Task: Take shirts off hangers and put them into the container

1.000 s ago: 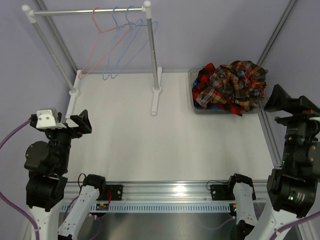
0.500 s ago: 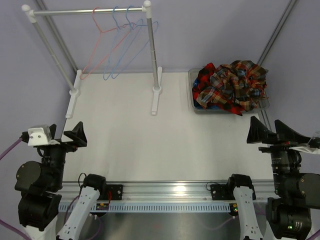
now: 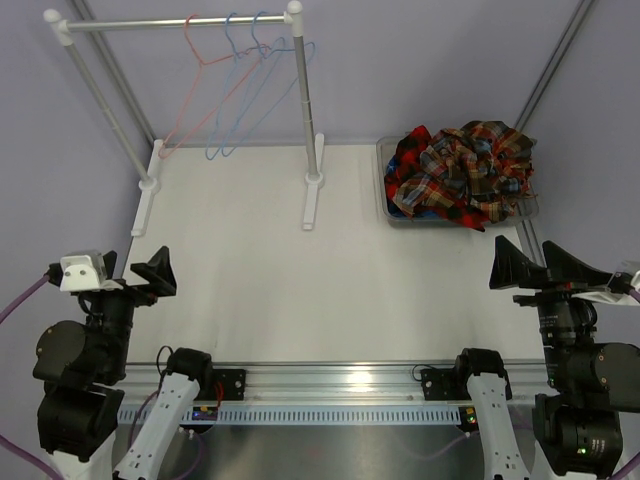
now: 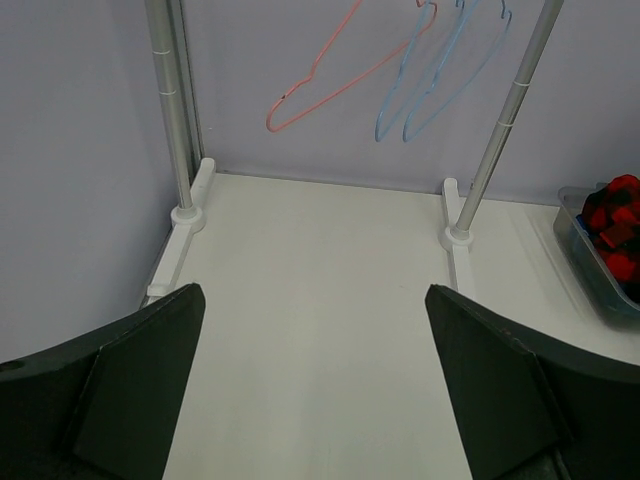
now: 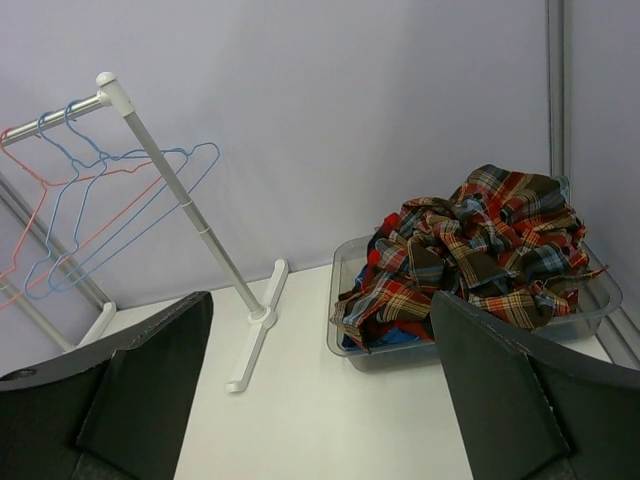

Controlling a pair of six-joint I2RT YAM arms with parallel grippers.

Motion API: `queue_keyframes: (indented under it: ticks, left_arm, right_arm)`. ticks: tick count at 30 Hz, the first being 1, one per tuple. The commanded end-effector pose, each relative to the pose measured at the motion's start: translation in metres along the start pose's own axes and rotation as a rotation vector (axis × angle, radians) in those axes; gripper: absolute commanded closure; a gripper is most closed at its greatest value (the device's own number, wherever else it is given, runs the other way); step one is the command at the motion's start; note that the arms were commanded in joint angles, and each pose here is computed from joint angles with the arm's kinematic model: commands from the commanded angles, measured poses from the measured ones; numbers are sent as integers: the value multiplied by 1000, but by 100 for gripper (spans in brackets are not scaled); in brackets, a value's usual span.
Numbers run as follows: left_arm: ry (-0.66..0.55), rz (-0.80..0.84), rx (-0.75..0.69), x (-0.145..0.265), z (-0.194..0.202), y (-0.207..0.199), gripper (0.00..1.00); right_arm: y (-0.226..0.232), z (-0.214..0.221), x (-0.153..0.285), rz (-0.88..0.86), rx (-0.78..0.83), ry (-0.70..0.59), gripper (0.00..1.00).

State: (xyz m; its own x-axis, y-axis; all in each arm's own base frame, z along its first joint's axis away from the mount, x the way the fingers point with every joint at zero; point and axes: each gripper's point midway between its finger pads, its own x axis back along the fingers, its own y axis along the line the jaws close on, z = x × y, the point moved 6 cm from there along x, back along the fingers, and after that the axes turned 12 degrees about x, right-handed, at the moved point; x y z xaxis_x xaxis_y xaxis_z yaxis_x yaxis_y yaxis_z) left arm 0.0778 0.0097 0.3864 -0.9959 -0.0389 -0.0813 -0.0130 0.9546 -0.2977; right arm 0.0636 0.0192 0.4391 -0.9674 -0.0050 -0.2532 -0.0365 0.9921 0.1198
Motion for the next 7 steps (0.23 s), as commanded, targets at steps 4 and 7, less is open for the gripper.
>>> queue_keyframes:
  ticks: [4,7]
  left_arm:
    - [27,40,16,-11,3,-9,1]
    - [34,41,18,-13,3,-10,1]
  right_arm:
    - [-4,-4,1,15,26,-40,0]
    - [-4,-4,1,11,28,-43,1]
